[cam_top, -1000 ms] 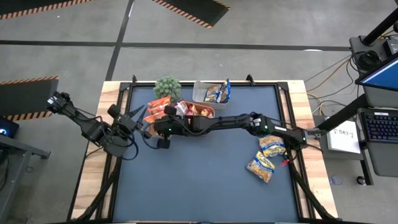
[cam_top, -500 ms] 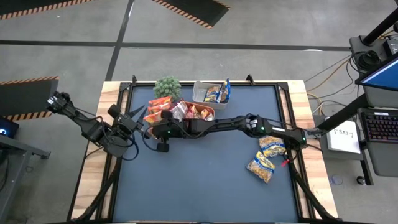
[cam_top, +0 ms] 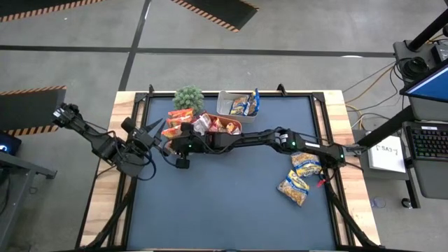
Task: Sort Maruchan noodles
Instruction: Put the orange noodle pack into the transparent bin, then put the blue noodle pack into the gray bin
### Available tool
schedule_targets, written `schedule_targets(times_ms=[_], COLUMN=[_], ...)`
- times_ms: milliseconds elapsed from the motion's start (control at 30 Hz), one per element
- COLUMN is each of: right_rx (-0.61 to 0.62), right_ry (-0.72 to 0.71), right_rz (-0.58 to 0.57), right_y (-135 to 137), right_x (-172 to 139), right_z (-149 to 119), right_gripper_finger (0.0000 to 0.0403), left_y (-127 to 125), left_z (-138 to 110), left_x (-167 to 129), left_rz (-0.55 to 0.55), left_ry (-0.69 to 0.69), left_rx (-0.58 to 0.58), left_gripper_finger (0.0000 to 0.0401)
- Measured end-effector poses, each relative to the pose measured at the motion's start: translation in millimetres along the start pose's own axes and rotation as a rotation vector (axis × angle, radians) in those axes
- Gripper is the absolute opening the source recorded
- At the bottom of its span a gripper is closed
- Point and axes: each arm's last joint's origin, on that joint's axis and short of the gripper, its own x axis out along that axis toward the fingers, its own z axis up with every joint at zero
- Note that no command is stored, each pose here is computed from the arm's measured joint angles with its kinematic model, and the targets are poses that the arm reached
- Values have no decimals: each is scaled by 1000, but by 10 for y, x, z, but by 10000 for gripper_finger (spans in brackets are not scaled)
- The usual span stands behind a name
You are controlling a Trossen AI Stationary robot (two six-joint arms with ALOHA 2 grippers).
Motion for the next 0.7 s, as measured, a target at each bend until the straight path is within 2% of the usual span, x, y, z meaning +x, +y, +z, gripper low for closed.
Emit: schedule_targets(times_ms=[300,600,700], right_rx=[30,90,75], right_ry=[-1,-17,-9], right_rz=[1,-1,0], right_y=[-6,-40,-88], right_x=[-45,-134,-287], right_z=[49,166,301], right_gripper_finger=[43,136,156], left_y=[-3,-3,-3], left_z=[-1,-1,-1], left_x=[0,0,0], left_rz=[0,0,0], left_ry=[0,0,0], left_rx=[2,2,3], left_gripper_finger=[39,39,39])
